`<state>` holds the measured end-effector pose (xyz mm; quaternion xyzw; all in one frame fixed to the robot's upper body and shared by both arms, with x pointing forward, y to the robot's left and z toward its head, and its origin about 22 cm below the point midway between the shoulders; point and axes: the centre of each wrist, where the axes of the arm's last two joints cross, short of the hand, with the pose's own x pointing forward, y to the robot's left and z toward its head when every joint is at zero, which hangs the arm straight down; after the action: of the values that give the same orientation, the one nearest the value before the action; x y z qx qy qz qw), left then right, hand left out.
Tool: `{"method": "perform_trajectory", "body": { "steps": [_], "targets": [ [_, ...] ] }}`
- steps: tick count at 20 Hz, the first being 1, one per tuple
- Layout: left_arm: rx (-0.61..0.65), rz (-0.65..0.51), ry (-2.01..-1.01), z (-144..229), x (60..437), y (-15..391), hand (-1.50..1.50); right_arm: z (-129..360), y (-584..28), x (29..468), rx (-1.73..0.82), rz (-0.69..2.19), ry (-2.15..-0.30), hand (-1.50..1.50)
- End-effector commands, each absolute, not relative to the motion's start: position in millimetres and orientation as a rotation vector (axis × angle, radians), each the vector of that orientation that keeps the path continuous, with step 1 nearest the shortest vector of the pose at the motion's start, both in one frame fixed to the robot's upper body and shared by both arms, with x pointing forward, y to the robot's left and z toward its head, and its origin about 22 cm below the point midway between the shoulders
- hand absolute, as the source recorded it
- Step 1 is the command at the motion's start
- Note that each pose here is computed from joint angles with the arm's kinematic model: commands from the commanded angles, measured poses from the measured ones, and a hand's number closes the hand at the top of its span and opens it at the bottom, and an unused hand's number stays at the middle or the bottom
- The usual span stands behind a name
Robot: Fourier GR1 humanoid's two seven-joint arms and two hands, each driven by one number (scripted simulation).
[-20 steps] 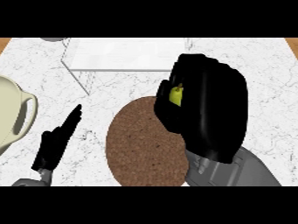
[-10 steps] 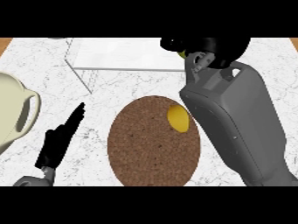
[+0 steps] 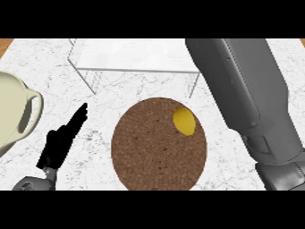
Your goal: Pick the pear from the placemat and place it in the tiered shelf
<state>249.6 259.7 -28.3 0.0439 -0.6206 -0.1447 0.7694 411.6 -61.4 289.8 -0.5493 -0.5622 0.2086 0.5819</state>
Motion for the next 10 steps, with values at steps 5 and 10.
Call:
{"method": "perform_trajectory", "body": {
  "steps": [5, 10],
  "targets": [
    [0.097, -0.341, -1.342, -24, 255, 262, 0.0, 258, -54, 451, -1.231, 0.554, -1.235, 1.5],
    [0.068, -0.347, -1.343, -32, 255, 248, 0.0, 256, -48, 459, -1.153, 0.604, -1.197, 1.5]
  ]
}}
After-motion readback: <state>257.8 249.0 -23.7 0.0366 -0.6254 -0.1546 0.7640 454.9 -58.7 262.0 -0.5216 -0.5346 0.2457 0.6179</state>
